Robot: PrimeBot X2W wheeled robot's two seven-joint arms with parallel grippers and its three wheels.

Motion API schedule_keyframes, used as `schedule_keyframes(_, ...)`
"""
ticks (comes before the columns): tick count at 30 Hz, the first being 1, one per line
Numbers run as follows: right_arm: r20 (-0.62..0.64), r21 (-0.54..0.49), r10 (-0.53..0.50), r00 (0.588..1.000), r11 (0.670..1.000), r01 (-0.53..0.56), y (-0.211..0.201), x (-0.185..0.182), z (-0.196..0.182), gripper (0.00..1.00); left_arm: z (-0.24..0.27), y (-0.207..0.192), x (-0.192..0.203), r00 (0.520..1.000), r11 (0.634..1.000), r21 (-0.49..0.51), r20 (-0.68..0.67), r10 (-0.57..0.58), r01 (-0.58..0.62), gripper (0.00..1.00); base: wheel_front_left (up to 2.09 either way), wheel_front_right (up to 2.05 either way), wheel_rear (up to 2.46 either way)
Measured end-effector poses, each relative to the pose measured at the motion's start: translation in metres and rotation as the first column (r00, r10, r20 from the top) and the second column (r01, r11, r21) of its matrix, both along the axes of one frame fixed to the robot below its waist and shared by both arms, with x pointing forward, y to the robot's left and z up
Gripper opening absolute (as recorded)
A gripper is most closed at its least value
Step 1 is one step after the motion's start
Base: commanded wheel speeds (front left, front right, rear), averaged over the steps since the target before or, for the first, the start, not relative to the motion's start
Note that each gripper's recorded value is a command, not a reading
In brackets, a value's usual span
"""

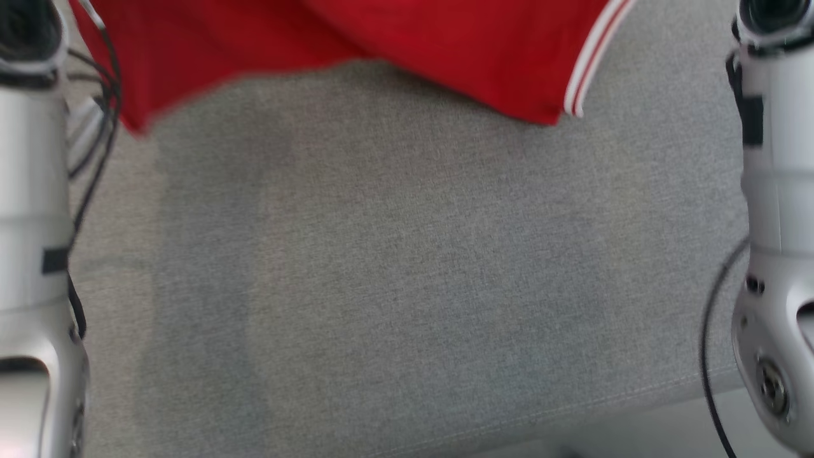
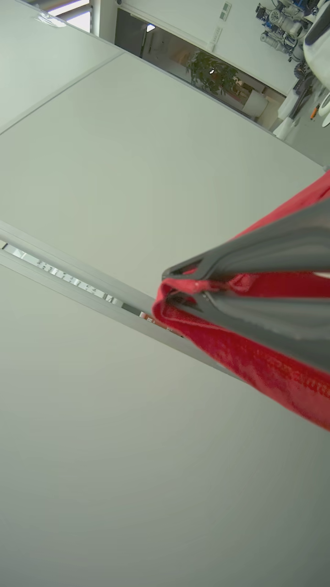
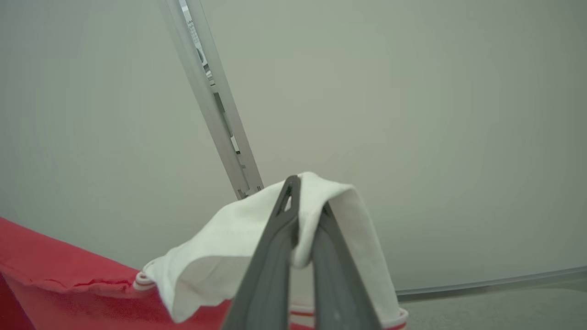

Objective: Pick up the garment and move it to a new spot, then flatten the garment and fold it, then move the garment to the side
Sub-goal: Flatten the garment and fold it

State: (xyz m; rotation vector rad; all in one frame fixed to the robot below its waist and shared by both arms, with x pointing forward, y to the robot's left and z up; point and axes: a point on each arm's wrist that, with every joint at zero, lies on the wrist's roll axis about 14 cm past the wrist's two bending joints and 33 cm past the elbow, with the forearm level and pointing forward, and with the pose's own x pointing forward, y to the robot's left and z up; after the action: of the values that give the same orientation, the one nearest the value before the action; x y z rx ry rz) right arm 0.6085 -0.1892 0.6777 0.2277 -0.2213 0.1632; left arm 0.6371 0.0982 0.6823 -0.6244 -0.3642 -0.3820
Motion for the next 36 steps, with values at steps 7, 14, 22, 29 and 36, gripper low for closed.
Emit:
schedule_keyframes(7,0.520,0.042,-0.093,0.849,0.996,0.084,-0.008,0.010,0.114,0.00,0.065,-0.006,0.020,0.959,0.991,-0.135,0.283,0.022,0.017,0.00,0.00,0.00,0.00)
schedule_keyframes(14,0.567,-0.092,-0.050,0.822,0.988,0.123,-0.002,0.018,0.102,0.00,0.043,-0.012,0.018,0.953,0.980,-0.190,0.303,-0.006,0.067,0.00,0.00,0.00,0.00)
schedule_keyframes(22,0.176,-0.178,0.057,0.983,0.984,-0.025,0.016,0.022,-0.075,0.00,-0.111,-0.014,-0.006,0.996,0.993,-0.102,-0.068,-0.065,0.058,0.00,0.00,0.00,0.00)
schedule_keyframes(29,-0.201,-0.222,0.089,0.976,0.966,-0.134,-0.001,-0.045,-0.165,0.00,-0.195,-0.010,-0.081,0.936,0.993,-0.075,-0.332,-0.115,0.095,0.00,0.00,0.00,0.00)
schedule_keyframes(36,-0.484,-0.102,0.061,0.873,0.987,-0.125,-0.013,-0.132,-0.213,0.00,-0.229,0.009,-0.144,0.869,0.995,-0.074,-0.485,-0.100,0.073,0.00,0.00,0.00,0.00)
